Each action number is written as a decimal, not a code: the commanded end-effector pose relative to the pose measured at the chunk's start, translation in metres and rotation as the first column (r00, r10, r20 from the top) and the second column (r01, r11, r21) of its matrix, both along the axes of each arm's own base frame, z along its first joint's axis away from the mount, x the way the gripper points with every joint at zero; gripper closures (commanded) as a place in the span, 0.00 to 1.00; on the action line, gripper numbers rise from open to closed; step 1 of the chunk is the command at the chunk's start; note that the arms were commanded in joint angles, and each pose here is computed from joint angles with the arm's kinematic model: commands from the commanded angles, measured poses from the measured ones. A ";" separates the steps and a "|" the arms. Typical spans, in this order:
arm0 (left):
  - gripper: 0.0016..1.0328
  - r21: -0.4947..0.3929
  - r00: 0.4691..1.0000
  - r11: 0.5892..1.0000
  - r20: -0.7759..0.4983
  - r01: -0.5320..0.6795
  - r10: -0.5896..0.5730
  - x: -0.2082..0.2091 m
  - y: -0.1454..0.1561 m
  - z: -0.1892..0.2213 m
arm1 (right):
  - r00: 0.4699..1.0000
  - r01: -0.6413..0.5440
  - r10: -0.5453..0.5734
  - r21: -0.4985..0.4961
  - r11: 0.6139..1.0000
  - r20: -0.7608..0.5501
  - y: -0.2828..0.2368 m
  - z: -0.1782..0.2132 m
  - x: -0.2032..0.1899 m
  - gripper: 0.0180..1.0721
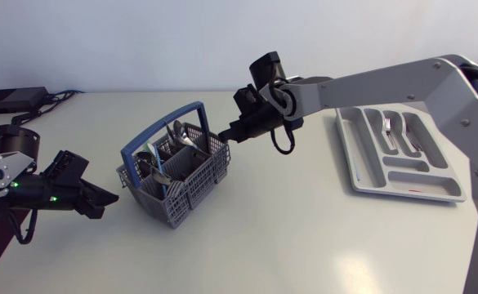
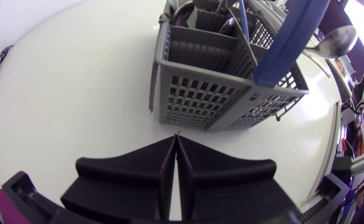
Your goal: Sort the cutlery from the basket into the organizer compartments.
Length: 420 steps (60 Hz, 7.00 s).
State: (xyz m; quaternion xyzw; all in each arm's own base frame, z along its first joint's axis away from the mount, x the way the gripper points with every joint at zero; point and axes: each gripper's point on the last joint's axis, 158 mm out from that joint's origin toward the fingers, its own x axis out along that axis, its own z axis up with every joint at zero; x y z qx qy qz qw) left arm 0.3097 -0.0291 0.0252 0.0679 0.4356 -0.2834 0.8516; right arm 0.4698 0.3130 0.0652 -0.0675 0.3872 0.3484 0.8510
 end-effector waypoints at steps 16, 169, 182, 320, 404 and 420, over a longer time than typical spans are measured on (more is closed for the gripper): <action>0.97 -0.030 0.997 0.999 0.066 0.029 -0.027 0.034 -0.012 0.004 | 0.990 -0.067 0.076 0.082 0.994 -0.120 0.023 -0.012 -0.018 0.94; 0.59 0.011 0.933 0.969 0.269 0.246 -0.239 -0.009 -0.122 0.110 | 0.992 -0.025 0.033 -0.065 0.998 0.118 -0.079 0.113 -0.174 0.36; 0.59 0.050 0.924 0.955 0.243 0.292 -0.295 -0.013 -0.142 0.096 | 0.988 -0.088 0.096 -0.072 0.993 0.121 -0.047 0.118 -0.186 0.36; 0.50 0.115 0.869 0.944 0.369 0.308 -0.329 -0.023 -0.125 0.100 | 0.999 -0.025 0.031 -0.241 0.970 0.020 0.048 0.099 -0.155 0.93; 0.41 -0.272 0.675 0.620 0.370 0.736 -0.639 -0.086 -0.206 0.166 | 0.812 -0.568 0.583 0.272 0.777 0.029 0.017 0.246 -0.283 0.93; 0.55 -0.289 0.615 0.543 0.367 0.788 -0.697 -0.111 -0.214 0.169 | 0.786 -0.592 0.618 0.324 0.738 0.029 0.017 0.256 -0.294 0.93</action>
